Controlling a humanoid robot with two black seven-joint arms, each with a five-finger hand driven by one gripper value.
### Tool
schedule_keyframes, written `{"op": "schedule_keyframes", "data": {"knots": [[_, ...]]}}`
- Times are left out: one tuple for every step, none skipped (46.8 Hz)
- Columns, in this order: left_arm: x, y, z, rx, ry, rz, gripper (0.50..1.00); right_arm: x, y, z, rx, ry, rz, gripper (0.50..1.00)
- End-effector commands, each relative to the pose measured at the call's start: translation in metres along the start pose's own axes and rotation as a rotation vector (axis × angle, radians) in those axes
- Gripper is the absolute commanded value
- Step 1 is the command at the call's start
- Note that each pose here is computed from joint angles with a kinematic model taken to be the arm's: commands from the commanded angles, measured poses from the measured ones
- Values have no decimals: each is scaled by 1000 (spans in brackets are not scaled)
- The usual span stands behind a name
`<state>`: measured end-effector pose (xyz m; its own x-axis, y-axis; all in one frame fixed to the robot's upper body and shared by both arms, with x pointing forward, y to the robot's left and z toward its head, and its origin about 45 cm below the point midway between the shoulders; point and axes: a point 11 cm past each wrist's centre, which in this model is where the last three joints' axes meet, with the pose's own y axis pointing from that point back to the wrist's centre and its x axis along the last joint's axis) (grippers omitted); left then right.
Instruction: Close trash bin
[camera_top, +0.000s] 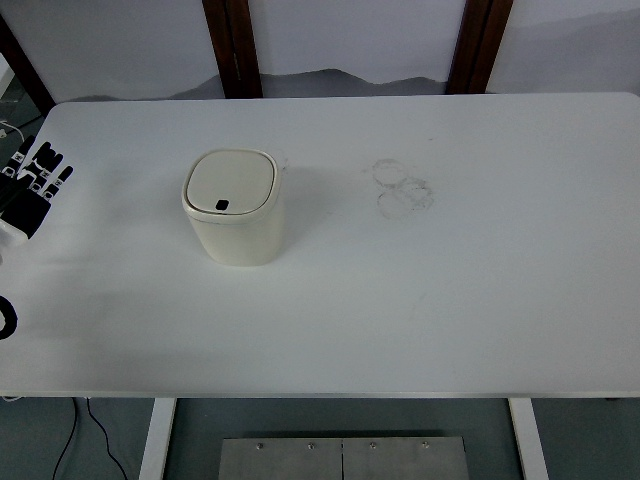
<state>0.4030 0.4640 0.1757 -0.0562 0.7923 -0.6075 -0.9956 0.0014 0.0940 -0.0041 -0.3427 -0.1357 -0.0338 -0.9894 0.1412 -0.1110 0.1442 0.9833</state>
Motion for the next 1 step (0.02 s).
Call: {"op": "schedule_keyframes", "data": {"knots": [[0,0,0,0,0,0,1000,-1,0,0,-1,13,-4,991]]}}
